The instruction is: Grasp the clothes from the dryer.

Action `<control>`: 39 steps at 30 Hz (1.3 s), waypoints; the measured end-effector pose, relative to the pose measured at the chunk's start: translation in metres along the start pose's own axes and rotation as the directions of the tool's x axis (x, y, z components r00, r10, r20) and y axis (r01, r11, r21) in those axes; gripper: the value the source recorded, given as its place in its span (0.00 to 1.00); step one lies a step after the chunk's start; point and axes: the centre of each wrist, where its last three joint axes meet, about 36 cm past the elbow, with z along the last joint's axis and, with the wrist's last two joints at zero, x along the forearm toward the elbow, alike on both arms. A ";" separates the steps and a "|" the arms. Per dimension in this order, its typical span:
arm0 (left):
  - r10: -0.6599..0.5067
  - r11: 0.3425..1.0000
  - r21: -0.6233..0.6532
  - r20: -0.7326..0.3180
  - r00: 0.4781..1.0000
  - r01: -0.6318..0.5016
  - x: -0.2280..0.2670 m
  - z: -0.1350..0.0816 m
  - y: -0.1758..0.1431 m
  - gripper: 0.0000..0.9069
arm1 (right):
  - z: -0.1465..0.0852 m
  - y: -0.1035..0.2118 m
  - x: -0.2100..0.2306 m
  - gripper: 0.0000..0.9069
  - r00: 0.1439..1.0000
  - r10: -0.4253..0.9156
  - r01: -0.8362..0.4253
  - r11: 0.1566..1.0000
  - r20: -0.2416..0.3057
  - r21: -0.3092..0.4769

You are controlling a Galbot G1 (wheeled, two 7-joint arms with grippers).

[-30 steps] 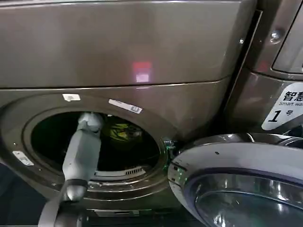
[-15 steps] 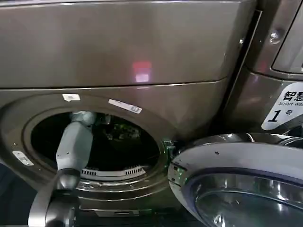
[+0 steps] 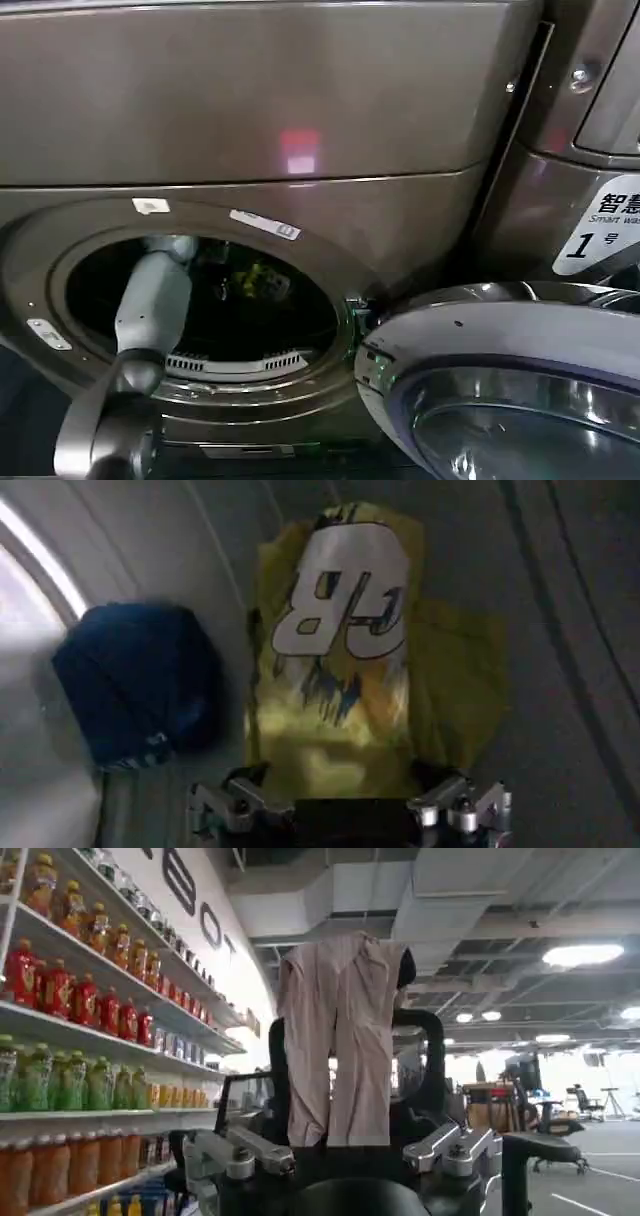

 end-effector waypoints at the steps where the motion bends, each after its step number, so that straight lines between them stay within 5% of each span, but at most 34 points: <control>1: 0.002 1.000 0.002 0.005 1.000 -0.002 -0.002 0.000 0.000 0.10 | 0.000 0.000 0.000 1.00 1.000 0.000 0.000 1.000 0.000 0.001; 4: 0.010 1.000 0.006 0.026 1.000 -0.010 -0.008 0.000 -0.002 0.00 | 0.001 0.000 0.001 1.00 1.000 -0.005 0.005 1.000 0.000 0.005; 21: 0.076 0.995 0.058 0.067 0.995 -0.079 -0.020 0.017 -0.019 0.00 | 0.002 0.004 0.006 1.00 0.999 -0.041 0.041 0.999 -0.003 0.006; 28: -0.139 0.978 0.171 0.099 0.985 0.121 -0.009 0.003 -0.018 0.00 | 0.002 0.013 0.013 1.00 0.998 -0.067 0.067 0.997 -0.019 -0.026; 32: -0.364 0.898 0.312 0.129 0.922 0.311 -0.005 -0.019 -0.014 0.00 | -0.001 0.019 0.016 1.00 0.996 -0.088 0.087 0.995 -0.014 -0.046; 39: -0.683 0.611 0.609 0.084 0.726 0.505 0.004 -0.053 -0.015 0.00 | -0.002 0.025 0.019 1.00 0.995 -0.100 0.099 0.994 -0.022 -0.050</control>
